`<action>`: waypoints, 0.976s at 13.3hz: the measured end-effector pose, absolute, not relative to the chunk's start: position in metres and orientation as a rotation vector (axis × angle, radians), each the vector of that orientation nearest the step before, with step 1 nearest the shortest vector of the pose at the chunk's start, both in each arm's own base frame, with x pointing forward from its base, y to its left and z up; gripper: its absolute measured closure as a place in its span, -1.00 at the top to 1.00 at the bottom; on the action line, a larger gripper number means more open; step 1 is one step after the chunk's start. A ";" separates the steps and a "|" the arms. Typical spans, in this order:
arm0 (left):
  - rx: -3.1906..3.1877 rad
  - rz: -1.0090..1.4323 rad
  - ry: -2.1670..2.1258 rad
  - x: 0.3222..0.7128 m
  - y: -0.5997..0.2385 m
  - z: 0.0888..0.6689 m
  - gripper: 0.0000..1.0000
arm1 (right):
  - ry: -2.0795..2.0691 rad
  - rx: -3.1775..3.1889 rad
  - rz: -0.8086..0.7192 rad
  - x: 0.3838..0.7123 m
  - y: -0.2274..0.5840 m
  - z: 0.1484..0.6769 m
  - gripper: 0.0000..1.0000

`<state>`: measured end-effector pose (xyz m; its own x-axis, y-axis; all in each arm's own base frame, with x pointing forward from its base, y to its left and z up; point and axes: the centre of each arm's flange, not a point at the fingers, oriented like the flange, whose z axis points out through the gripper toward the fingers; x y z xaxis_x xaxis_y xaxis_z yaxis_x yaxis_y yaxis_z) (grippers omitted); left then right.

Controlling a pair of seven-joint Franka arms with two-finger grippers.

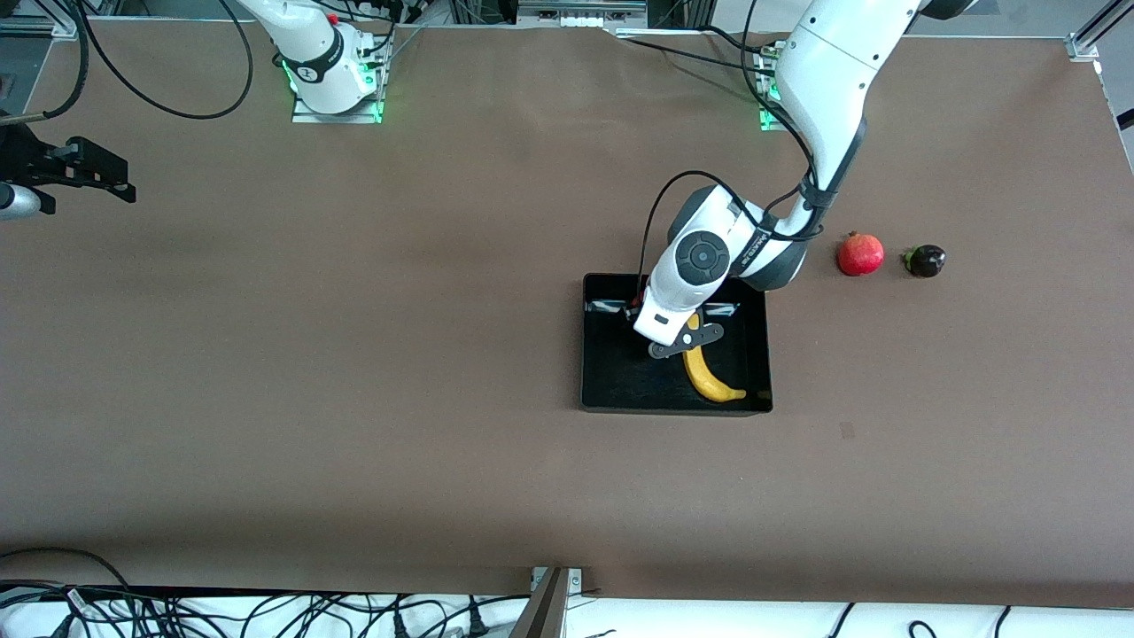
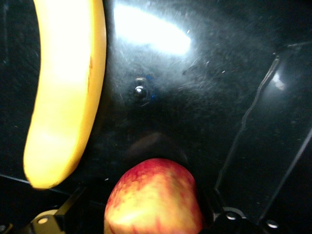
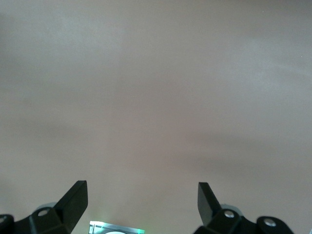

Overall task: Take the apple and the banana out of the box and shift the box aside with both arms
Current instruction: 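Lower the left gripper and close it on the red apple, then lift the apple out of the tray with the left gripper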

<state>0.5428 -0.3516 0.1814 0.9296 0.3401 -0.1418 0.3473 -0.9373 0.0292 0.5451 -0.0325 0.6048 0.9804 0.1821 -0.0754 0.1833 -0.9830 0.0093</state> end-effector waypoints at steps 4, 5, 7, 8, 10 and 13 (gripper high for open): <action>3.032 -0.211 0.558 0.540 -0.352 0.179 1.00 | 0.287 3.110 -0.118 0.545 -0.032 0.605 1.00; 3.031 -0.211 0.567 0.539 -0.353 0.179 1.00 | 0.287 3.111 -0.125 0.544 -0.032 0.604 1.00; 3.027 -0.209 0.582 0.538 -0.356 0.179 1.00 | 0.287 3.111 -0.135 0.544 -0.032 0.604 1.00; 3.027 -0.209 0.582 0.537 -0.357 0.179 1.00 | 0.287 3.111 -0.136 0.544 -0.032 0.604 1.00; 3.021 -0.214 0.591 0.534 -0.363 0.180 1.00 | 0.287 3.111 -0.137 0.544 -0.032 0.604 1.00; 3.019 -0.217 0.592 0.530 -0.367 0.180 1.00 | 0.287 3.111 -0.138 0.543 -0.032 0.604 1.00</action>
